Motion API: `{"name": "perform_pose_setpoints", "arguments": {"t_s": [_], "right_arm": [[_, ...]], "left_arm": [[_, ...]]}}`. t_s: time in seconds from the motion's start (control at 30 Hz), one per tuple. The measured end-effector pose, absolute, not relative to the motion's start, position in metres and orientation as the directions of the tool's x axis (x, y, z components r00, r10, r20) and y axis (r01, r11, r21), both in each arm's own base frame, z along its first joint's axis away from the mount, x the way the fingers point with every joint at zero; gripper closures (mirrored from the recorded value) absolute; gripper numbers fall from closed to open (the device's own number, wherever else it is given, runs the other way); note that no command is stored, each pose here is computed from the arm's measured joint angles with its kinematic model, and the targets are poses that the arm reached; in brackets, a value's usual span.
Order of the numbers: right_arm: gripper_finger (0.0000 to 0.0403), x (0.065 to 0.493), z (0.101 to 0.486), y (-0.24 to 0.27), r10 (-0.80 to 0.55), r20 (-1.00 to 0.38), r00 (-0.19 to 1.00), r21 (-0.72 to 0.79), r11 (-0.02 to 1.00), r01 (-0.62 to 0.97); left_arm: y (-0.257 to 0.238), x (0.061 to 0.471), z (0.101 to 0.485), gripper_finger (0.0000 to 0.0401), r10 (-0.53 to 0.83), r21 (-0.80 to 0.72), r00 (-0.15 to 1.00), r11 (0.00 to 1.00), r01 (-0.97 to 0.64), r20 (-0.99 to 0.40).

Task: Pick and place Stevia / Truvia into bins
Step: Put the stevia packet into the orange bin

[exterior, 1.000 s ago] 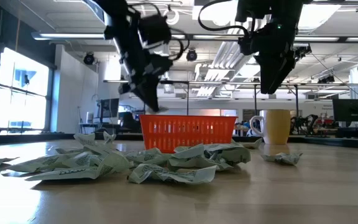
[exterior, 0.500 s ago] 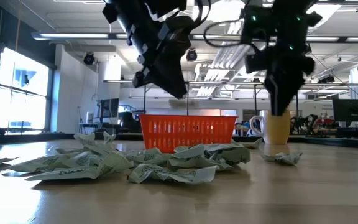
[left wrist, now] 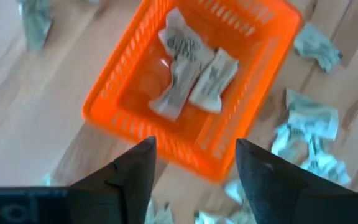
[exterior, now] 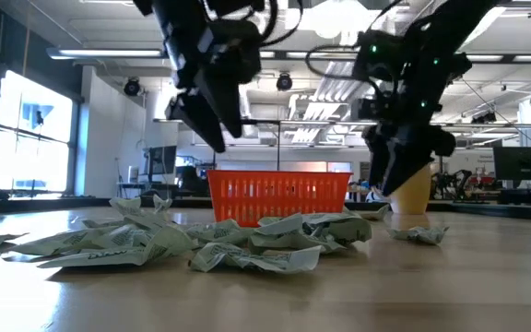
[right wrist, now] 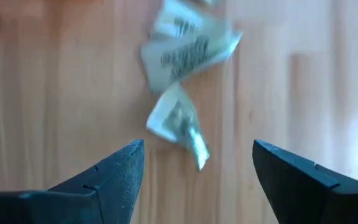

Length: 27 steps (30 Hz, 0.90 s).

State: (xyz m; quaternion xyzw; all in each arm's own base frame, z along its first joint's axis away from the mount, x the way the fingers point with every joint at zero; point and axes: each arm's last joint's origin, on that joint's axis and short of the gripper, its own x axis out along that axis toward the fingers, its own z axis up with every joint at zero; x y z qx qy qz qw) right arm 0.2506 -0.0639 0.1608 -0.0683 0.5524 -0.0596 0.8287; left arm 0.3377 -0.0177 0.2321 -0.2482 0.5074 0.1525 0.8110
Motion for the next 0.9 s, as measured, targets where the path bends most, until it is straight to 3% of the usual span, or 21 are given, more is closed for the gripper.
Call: {"name": "perform_pose_setpoints", "arguments": {"t_s": [0.37, 0.5, 0.73, 0.9], "right_arm": [[0.0182, 0.268, 0.131, -0.083, -0.083, -0.959, 0.270, -0.081, 0.997, 0.018], [0.0243, 0.268, 0.131, -0.092, -0.030, -0.971, 0.238, -0.021, 0.999, 0.041], [0.0384, 0.261, 0.132, -0.099, 0.006, -0.982, 0.190, 0.034, 0.989, 0.144], [0.0386, 0.270, 0.157, -0.087, 0.035, -0.984, 0.175, 0.070, 0.978, 0.194]], "left_arm": [[-0.027, 0.309, 0.251, 0.0233, 0.096, -0.151, 0.358, 0.783, -0.603, -0.929], [-0.026, 0.305, 0.250, 0.0253, 0.103, -0.123, 0.318, 0.776, -0.618, -0.943], [-0.025, 0.299, 0.252, 0.0285, 0.116, -0.101, 0.285, 0.757, -0.645, -0.951], [-0.024, 0.290, 0.257, 0.0308, 0.148, -0.061, 0.251, 0.741, -0.669, -0.957]]}}
